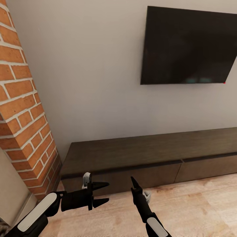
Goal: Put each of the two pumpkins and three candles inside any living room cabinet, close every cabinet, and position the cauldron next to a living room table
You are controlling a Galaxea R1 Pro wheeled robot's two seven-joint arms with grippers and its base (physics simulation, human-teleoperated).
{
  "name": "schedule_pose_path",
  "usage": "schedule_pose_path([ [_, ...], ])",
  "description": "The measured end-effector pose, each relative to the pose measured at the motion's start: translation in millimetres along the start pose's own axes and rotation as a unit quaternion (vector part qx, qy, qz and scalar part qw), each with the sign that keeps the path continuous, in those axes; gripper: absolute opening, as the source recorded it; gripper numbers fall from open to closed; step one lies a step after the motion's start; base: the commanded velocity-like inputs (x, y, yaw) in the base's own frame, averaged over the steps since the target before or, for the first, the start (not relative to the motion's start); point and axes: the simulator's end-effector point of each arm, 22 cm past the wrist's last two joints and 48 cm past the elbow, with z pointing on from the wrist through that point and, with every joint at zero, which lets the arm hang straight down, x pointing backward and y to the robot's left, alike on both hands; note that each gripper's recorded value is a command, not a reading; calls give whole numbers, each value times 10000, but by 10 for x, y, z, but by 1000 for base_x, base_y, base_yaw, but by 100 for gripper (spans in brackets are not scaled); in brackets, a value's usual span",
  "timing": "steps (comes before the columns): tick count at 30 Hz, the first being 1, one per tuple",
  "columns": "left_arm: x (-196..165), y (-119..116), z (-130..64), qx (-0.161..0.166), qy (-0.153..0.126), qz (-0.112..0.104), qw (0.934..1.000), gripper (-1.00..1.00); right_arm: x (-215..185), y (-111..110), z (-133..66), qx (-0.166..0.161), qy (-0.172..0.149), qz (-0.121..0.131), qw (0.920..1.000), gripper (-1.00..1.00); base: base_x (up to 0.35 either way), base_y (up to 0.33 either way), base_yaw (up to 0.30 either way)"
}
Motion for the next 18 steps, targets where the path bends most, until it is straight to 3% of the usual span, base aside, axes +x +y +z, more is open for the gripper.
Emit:
schedule_pose_path([
  [18,63,408,1,1,0,3,10000,100,30,-395,-65,-29,0,-13,10000,100,0,0,0],
])
